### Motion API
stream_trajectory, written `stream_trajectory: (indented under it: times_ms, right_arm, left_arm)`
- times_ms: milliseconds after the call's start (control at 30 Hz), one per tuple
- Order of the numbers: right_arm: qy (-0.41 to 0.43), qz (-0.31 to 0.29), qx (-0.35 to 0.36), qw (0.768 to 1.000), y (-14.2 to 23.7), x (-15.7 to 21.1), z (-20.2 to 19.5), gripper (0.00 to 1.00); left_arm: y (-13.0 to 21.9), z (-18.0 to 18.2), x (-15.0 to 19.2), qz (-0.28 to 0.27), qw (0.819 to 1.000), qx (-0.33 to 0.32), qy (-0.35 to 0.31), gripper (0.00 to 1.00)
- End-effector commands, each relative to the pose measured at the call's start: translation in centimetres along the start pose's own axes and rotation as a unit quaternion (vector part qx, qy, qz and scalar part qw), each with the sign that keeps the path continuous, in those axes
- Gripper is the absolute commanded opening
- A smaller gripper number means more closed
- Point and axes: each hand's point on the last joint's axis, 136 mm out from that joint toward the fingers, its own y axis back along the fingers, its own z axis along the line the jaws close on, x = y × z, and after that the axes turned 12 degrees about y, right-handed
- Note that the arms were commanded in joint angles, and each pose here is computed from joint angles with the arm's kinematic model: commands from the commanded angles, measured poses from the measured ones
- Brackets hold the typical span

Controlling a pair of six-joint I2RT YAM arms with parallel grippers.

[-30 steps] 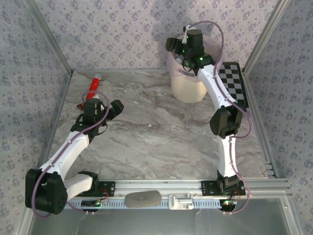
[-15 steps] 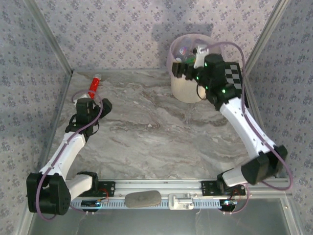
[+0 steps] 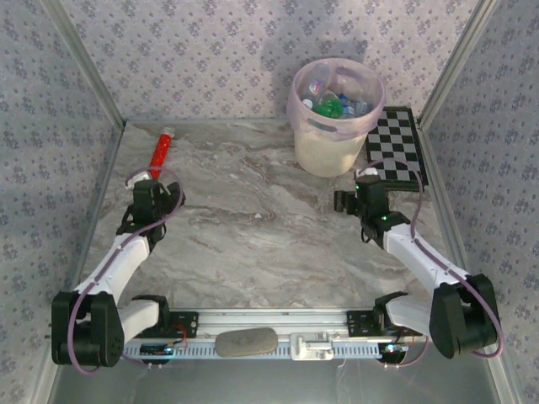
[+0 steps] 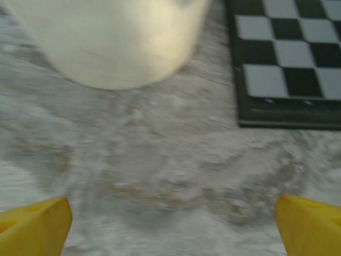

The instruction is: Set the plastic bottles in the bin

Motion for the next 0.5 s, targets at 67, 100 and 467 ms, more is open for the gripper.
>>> stream_trajectory:
  times_ms: [67, 100, 467]
  right_arm:
    - [-0.016, -0.057, 0.1, 0.993, -2.2, -0.2, -4.9, 0.99]
    - [-0.023, -0.055, 0.101, 0.993, -2.8, 0.2, -5.4, 0.99]
    - [-0.016, -0.093, 0.122, 0.988, -6.4, 0.7, -7.1, 0.99]
  left_arm:
    - [-0.8, 1.5, -1.9, -0.06, 0.996, -0.05, -0.048, 1.0]
    - [-1.1, 1.8, -2.0, -0.07, 0.994, -0.058, -0.054, 1.0]
    - [-5.5, 0.6, -1.4, -0.13, 0.974, -0.06, -0.174, 1.0]
